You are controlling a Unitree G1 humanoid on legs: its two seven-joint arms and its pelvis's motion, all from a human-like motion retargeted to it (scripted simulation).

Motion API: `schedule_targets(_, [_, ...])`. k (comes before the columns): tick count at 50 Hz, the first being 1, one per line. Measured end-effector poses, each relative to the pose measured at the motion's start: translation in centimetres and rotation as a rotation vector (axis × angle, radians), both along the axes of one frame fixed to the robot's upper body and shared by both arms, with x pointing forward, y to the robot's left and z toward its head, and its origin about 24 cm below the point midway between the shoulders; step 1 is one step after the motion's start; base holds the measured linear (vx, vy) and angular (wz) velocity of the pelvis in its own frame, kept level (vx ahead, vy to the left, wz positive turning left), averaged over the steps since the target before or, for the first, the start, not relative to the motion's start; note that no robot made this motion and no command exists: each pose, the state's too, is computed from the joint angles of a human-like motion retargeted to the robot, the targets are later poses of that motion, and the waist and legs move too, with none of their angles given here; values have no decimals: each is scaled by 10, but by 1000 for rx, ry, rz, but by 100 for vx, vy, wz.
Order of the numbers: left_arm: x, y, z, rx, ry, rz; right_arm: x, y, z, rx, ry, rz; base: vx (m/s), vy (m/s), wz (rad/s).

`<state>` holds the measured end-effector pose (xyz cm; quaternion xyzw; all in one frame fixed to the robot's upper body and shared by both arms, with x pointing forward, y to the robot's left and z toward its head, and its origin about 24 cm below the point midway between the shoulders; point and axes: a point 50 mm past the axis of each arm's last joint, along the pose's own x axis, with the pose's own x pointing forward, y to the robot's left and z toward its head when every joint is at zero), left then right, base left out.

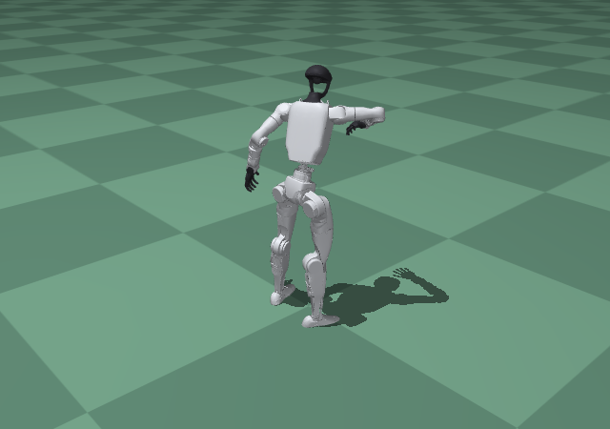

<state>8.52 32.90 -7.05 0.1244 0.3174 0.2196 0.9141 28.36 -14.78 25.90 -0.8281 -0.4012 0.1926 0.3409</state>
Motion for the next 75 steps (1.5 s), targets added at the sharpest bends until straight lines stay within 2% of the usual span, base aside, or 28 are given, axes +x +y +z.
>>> schedule_targets(5, [-2, -3, -2, -1, 28, -59, 25, -75, -14, -119, 56, -375, -7, 3, -2])
schedule_targets(9, [0, -10, -6, -29, 34, -83, 44, -119, 10, -64, -18, -638, -1, 0, 2])
schedule_targets(12, [3, -16, -9, -55, 26, -83, 56, -135, 40, -4, -118, -772, 0, 0, 0])
schedule_targets(16, [10, -18, -6, -74, -17, -75, 70, -136, 74, 61, -246, -840, 3, -1, 8])
schedule_targets(20, [18, -21, 1, -87, -77, -74, 84, -112, 107, 142, -353, -821, 5, -3, 21])
schedule_targets(23, [25, -17, 8, -85, -113, -75, 90, -75, 126, 160, -418, -715, 5, -3, 34])
schedule_targets(25, [25, -12, 13, -65, -129, -66, 89, -44, 136, 134, -502, -593, 3, -1, 3])
schedule_targets(33, [-5, 2, 2, -70, -11, -7, 38, 91, 116, -9, -403, -36, 3, -1, -5])
schedule_targets(38, [-17, 3, -10, -69, 67, 39, 8, 114, 79, -11, -305, 169, -4, -1, -31])
schedule_targets(41, [-23, -1, -14, -64, 85, 51, 5, 97, 49, 27, -163, 188, -8, 2, -49])
schedule_targets(45, [-26, -4, -14, -57, 84, 19, 15, 43, 4, 63, 189, 2, -8, 3, -27])
schedule_targets(47, [-23, 2, -9, -15, 82, 5, 31, 0, -6, -93, 33, -153, -9, 6, 2])
schedule_targets(53, [-23, -2, -10, -1, 70, -1, 55, -125, -11, -146, 7, -672, -4, 7, 20])
schedule_targets(55, [-26, -8, -14, -15, 71, 19, 59, -152, 7, -128, -76, -797, 3, 5, 29])
schedule_targets(59, [-29, -16, -19, -49, 66, 33, 63, -170, 52, -38, -275, -893, 5, 2, 27])
schedule_targets(63, [-19, -17, -18, -86, 50, -4, 71, -157, 88, 12, -416, -888, 5, -5, 39])
schedule_targets(67, [-11, -19, -15, -108, 38, -58, 82, -126, 113, 27, -514, -817, 5, -6, 14])
schedule_targets(75, [-6, -11, -6, -97, -5, -38, 95, -18, 110, -27, -537, -440, 2, -4, 5])
